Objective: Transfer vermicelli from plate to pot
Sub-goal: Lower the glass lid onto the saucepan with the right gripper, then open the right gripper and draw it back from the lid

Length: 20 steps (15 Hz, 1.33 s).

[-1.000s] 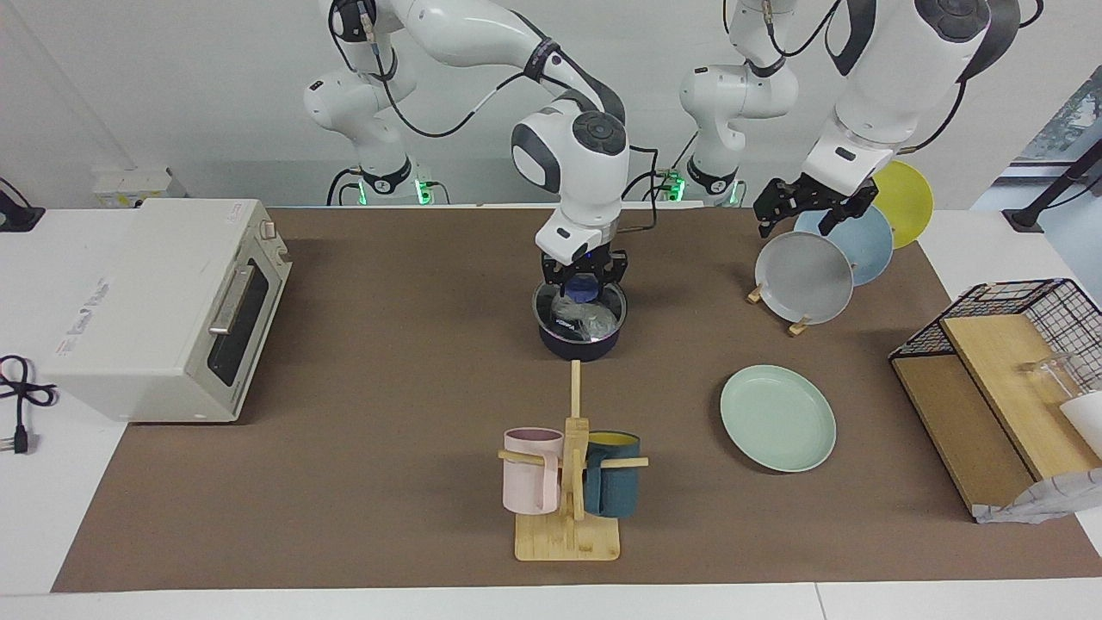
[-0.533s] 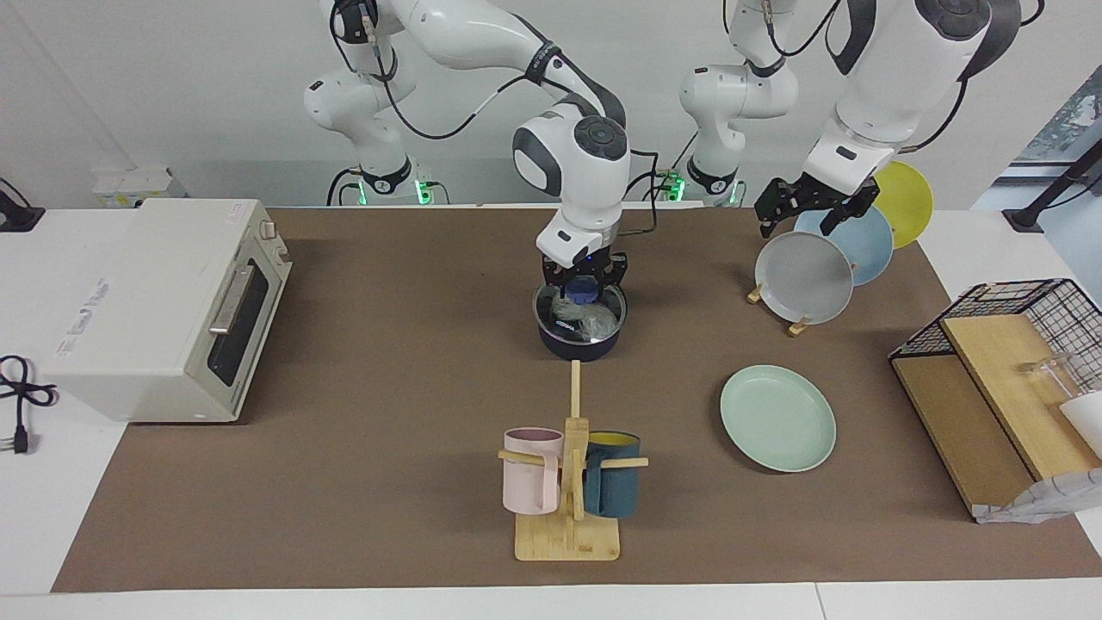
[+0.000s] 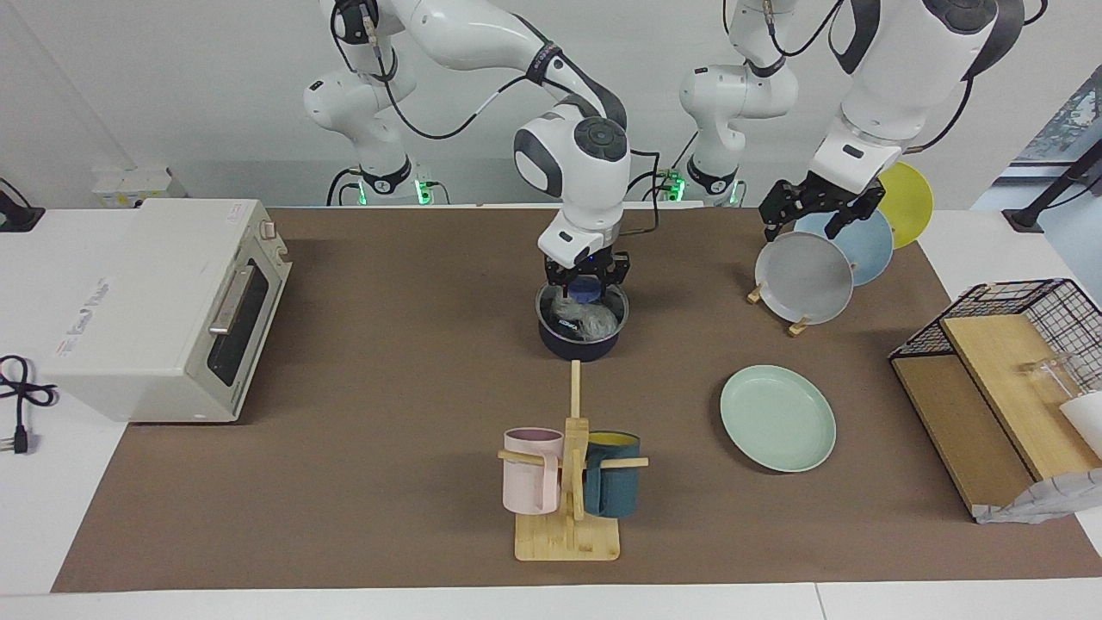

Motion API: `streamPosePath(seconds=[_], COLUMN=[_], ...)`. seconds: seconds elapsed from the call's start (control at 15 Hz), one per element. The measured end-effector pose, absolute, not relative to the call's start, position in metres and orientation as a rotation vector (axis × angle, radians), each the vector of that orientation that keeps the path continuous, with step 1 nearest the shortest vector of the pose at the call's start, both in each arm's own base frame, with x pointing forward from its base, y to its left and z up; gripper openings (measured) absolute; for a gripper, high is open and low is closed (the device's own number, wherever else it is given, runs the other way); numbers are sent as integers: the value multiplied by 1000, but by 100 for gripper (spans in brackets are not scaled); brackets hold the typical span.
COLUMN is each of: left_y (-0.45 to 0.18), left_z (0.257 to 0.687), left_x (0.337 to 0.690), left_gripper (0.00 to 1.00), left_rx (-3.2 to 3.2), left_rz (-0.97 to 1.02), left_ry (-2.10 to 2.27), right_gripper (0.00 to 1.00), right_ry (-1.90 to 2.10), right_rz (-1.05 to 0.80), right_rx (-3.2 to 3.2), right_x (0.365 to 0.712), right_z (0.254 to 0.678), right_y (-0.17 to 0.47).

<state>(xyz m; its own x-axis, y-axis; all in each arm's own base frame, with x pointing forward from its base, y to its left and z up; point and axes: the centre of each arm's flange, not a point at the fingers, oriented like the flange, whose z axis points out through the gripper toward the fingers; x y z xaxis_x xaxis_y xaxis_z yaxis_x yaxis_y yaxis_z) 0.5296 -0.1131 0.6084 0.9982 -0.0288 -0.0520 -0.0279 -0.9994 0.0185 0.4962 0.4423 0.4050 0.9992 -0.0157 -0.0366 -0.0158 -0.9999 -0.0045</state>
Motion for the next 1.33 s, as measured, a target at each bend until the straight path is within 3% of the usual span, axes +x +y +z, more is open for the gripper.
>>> streamPosePath(seconds=[1.33], left_y=[-105], left_z=[612], left_x=[531], left_gripper=[100], left_rx=[3121], left_rz=[-61], left_ry=[-21], right_gripper=[67], right_ry=[79], right_rz=[121], right_rx=[-3104], right_x=[498], right_z=[403], right_y=[438])
